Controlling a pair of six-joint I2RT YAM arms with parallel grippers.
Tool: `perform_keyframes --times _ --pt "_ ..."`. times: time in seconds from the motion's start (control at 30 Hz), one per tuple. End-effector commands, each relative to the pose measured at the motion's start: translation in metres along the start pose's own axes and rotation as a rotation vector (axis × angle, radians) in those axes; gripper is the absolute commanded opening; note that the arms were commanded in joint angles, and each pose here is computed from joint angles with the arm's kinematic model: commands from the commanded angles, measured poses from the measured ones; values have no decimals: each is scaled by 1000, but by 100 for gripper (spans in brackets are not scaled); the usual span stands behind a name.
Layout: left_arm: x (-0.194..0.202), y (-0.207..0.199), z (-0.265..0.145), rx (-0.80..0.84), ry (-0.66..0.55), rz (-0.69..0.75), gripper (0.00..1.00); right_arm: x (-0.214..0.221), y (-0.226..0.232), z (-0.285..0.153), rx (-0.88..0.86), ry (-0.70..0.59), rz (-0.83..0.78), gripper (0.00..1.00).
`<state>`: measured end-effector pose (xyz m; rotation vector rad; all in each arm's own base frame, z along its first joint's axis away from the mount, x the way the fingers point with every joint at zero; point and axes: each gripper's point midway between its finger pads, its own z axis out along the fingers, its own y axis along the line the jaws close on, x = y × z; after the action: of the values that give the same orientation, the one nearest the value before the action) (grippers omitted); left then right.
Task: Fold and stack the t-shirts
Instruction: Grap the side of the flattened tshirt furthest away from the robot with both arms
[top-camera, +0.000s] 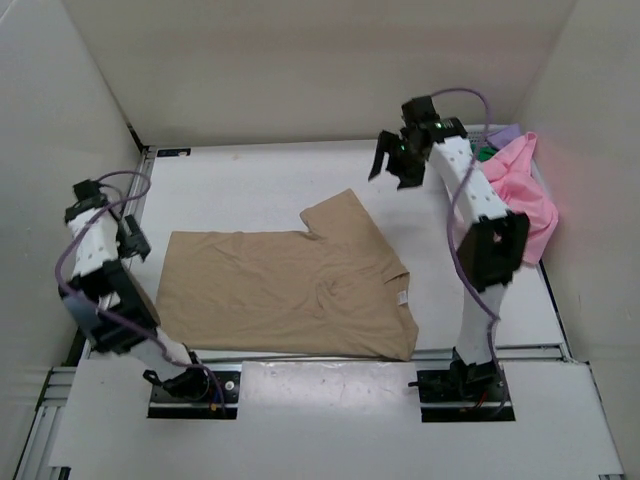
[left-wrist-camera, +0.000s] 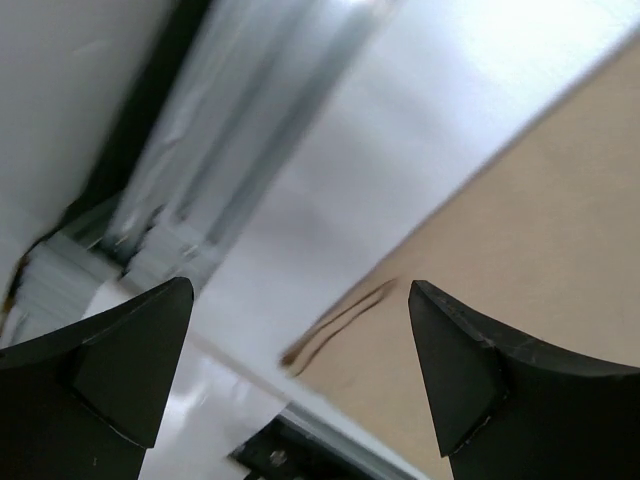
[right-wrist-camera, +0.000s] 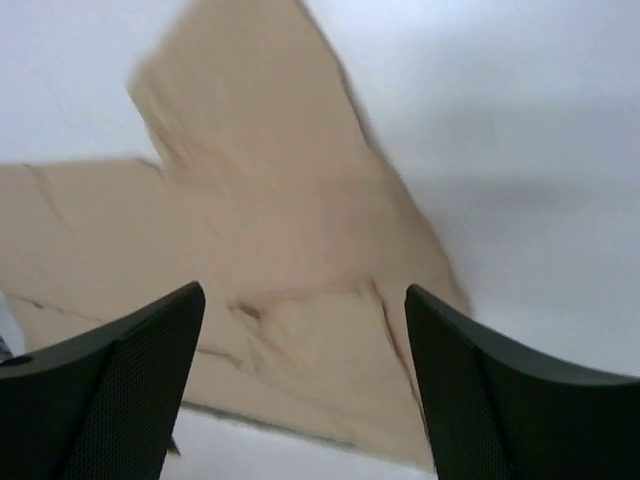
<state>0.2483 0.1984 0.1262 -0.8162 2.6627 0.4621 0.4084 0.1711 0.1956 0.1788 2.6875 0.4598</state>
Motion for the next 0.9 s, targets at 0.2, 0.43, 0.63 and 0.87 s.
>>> perform_keyframes --times 0.2,0.43,0.63,0.87 --pt "-70 -121 58 339 19 124 100 -77 13 181 -69 -81 71 82" --pt "-79 -150 89 250 -2 205 100 -57 34 227 -38 -82 110 80" --pt "-65 -159 97 295 42 212 100 -14 28 242 3 50 147 66" --pt "-47 -175 105 381 101 215 85 -13 28 236 4 51 136 0"
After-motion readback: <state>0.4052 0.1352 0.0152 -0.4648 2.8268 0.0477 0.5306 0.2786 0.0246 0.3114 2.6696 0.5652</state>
